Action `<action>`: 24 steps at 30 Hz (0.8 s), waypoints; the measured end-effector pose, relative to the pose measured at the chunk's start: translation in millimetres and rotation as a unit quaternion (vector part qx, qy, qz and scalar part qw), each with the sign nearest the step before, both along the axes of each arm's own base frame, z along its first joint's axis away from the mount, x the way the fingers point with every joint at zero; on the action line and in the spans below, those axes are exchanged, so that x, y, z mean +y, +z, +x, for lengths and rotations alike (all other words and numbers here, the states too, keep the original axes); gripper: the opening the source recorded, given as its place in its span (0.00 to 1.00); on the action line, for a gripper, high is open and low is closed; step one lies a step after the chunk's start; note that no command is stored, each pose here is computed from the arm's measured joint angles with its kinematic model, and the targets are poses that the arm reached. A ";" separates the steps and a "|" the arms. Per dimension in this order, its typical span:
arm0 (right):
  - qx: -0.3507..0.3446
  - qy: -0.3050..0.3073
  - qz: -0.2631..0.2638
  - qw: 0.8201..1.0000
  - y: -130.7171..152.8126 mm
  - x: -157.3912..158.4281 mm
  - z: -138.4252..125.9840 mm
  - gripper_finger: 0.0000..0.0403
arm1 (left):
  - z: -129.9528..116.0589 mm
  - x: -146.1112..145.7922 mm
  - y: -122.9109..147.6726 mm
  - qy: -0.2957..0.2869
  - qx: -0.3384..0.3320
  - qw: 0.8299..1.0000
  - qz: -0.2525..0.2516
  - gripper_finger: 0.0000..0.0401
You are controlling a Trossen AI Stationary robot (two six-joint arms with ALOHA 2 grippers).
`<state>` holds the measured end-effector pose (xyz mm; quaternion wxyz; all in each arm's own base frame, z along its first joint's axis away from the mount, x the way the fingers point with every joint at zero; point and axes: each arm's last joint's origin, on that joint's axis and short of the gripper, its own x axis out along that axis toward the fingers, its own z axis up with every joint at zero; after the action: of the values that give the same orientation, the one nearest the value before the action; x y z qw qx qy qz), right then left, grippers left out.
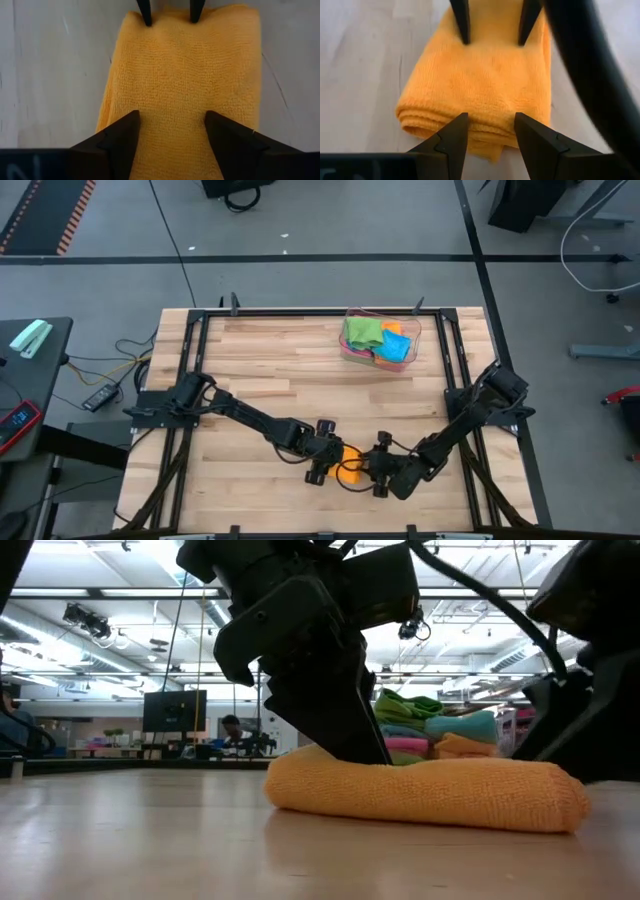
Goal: Fold microfiber towels
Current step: Fold the yellow towel, then stack the yellow towel on top of the blue towel
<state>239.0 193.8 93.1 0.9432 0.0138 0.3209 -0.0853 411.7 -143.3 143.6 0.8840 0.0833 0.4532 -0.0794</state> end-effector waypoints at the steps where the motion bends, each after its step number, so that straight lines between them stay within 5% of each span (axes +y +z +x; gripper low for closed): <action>1: 0.005 0.000 -0.001 1.000 -1.8 -0.3 -0.2 0.43 | -0.1 -0.5 0.0 -0.001 0.000 1.000 0.000 0.59; 8: 0.015 0.000 0.007 1.000 -8.1 2.3 -1.8 0.43 | -3.6 -5.2 9.4 -0.012 -0.009 1.000 0.000 0.58; 15: 0.007 0.033 -0.032 0.999 30.0 5.1 -10.0 0.43 | -8.6 -13.7 29.7 -0.032 -0.037 0.999 -0.008 0.58; 24: -0.002 0.184 -0.109 0.977 43.3 36.4 11.5 0.49 | -4.2 -6.6 12.6 0.004 -0.012 1.000 -0.014 0.55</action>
<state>250.6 230.1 136.4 0.9393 -0.1480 0.3047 0.0550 407.5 -149.8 156.2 0.8907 0.0700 0.4418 -0.0811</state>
